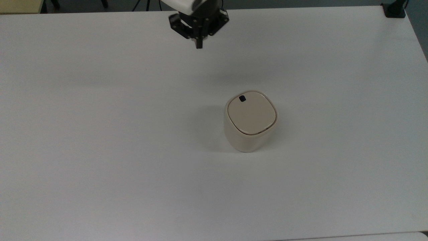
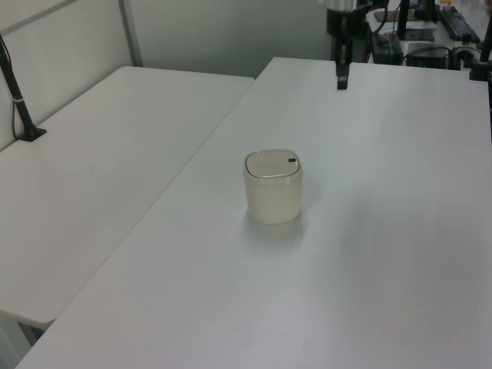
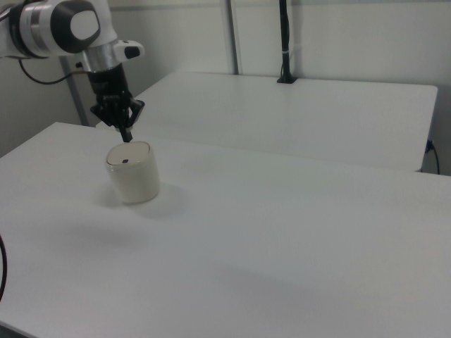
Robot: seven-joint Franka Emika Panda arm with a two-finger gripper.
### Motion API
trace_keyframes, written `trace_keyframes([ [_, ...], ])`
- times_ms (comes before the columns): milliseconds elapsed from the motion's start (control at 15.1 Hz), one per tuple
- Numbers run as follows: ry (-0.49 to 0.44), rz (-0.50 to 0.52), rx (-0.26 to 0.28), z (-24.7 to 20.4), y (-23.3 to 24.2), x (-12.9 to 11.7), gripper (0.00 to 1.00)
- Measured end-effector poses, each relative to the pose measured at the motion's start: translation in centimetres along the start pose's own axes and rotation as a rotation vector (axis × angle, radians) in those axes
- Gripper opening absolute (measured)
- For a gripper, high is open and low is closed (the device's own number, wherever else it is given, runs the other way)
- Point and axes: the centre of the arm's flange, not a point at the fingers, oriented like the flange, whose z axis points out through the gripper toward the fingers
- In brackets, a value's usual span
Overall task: Open the trash bin
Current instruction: 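Move the gripper over the cream trash bin's lid, then lower the gripper and press the dark button on the lid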
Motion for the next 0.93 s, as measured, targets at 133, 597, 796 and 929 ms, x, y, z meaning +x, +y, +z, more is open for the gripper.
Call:
trace_keyframes([
  [133, 0.036, -0.069, 0.003, 2.3, -4.1, 2.3, 0.01],
  [597, 0.133, -0.140, 0.050, 7.7, -8.9, 6.7, 0.02],
  [796, 0.114, -0.159, 0.053, 9.4, -10.1, 7.1, 0.02],
  [929, 0.115, -0.163, 0.055, 10.7, -10.5, 7.6, 0.02],
])
